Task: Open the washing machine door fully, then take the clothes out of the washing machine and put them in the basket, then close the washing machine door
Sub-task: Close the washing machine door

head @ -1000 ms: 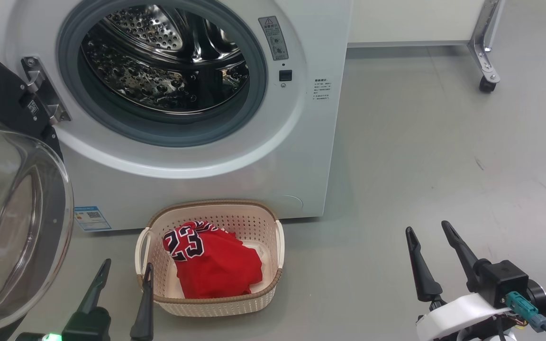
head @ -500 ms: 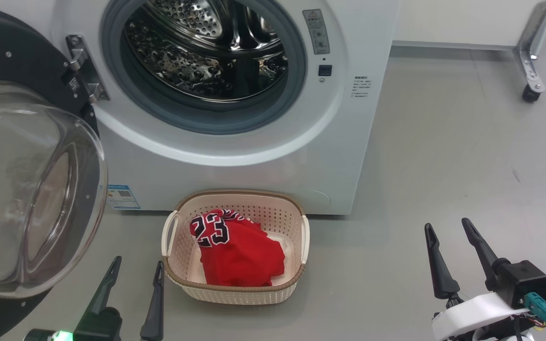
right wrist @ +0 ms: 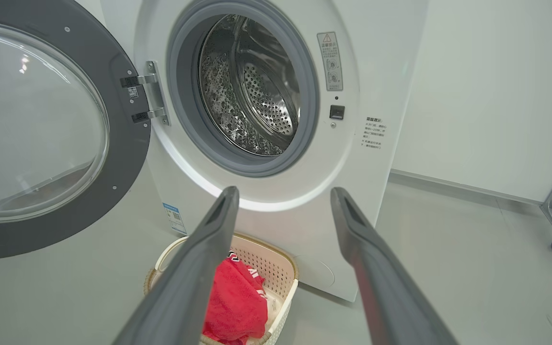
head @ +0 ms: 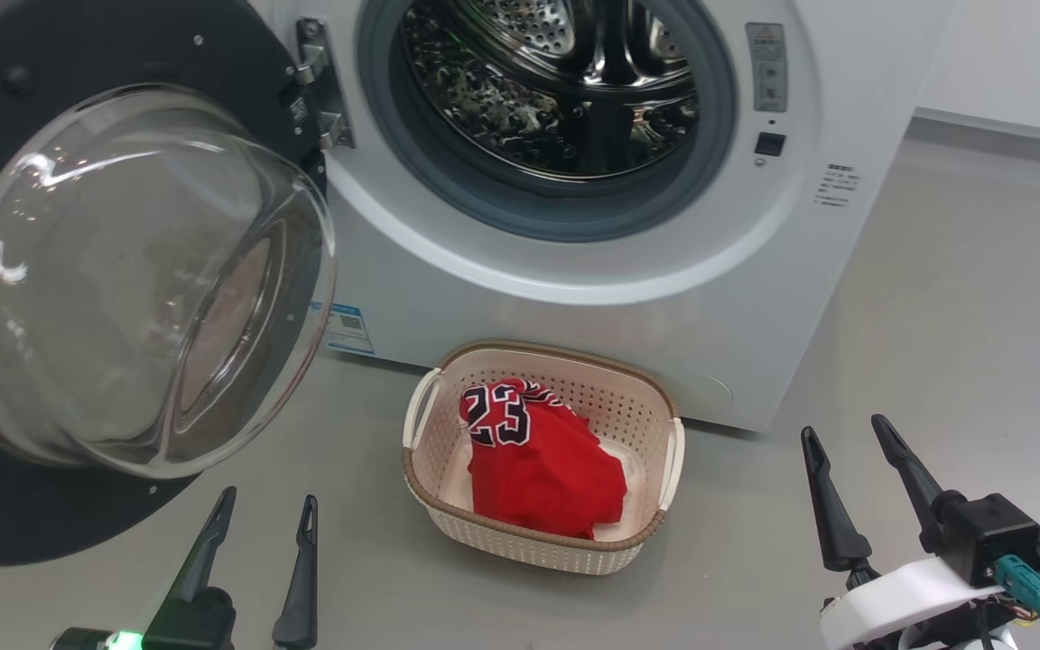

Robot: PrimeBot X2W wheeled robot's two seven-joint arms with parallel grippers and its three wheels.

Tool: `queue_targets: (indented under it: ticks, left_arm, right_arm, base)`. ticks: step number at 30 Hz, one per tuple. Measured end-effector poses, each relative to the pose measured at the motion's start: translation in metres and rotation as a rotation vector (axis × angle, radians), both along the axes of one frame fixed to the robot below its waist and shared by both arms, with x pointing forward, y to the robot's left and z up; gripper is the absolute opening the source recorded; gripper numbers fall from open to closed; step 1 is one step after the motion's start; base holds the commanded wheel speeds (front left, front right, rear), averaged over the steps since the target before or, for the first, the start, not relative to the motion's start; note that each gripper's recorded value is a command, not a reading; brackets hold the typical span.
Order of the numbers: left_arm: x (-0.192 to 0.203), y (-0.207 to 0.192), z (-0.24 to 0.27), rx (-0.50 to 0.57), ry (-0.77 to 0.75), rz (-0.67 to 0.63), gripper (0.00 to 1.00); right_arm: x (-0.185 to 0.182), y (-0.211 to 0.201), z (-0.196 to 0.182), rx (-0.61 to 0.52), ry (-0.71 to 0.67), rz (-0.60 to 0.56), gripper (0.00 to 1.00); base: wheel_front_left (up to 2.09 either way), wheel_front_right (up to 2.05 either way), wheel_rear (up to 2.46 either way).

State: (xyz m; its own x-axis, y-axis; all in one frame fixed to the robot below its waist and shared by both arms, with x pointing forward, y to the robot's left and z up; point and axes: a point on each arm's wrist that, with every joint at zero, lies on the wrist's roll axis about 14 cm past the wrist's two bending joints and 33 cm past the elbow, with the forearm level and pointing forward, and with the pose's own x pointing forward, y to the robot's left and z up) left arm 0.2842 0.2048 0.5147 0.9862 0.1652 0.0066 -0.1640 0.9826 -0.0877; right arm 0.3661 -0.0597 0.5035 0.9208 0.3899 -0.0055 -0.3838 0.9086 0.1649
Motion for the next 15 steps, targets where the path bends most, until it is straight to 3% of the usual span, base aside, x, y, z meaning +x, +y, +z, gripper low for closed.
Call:
queue_targets:
  ticks: [15]
  left_arm:
    - [-0.044, 0.039, -0.005, -0.005, 0.018, 0.183, 1.0]
  right_arm:
    - [0.001, 0.073, 0.001, 0.019, 0.01, 0.215, 1.0]
  base:
    - [0.0, 0.0, 0.0]
